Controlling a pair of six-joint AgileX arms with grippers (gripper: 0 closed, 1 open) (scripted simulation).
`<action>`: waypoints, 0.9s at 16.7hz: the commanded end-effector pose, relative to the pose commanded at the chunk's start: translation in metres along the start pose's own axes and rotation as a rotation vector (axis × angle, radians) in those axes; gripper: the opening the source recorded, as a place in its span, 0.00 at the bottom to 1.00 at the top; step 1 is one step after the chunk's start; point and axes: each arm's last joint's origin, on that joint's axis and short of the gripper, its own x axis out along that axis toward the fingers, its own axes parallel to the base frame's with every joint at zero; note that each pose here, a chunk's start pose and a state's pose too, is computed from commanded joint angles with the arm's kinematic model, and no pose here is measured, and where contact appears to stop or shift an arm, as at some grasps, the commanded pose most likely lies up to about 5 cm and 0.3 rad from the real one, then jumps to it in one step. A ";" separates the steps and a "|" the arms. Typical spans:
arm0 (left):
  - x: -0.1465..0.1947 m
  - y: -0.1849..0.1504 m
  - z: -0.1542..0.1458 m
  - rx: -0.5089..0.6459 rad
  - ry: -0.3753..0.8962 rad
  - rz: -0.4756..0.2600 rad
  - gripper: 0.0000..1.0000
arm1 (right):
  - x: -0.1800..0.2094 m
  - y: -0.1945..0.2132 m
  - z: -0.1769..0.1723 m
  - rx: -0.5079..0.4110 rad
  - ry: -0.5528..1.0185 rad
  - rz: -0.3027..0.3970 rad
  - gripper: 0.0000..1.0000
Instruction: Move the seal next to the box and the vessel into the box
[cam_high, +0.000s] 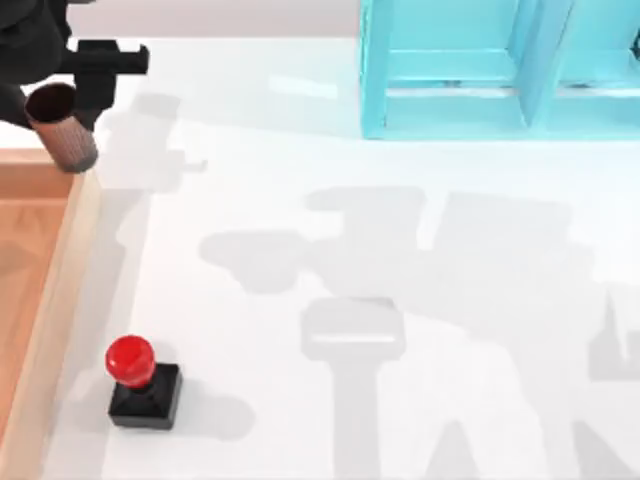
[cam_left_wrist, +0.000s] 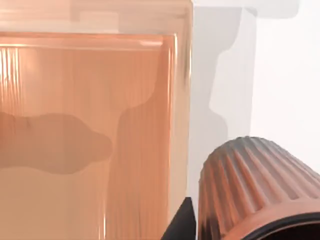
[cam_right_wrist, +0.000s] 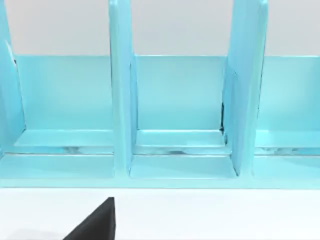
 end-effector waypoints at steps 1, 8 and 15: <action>-0.005 0.035 -0.010 -0.014 -0.006 0.006 0.00 | 0.000 0.000 0.000 0.000 0.000 0.000 1.00; -0.006 0.140 -0.145 0.005 0.031 0.017 0.00 | 0.000 0.000 0.000 0.000 0.000 0.000 1.00; 0.004 0.145 -0.197 0.044 0.053 0.014 0.00 | 0.000 0.000 0.000 0.000 0.000 0.000 1.00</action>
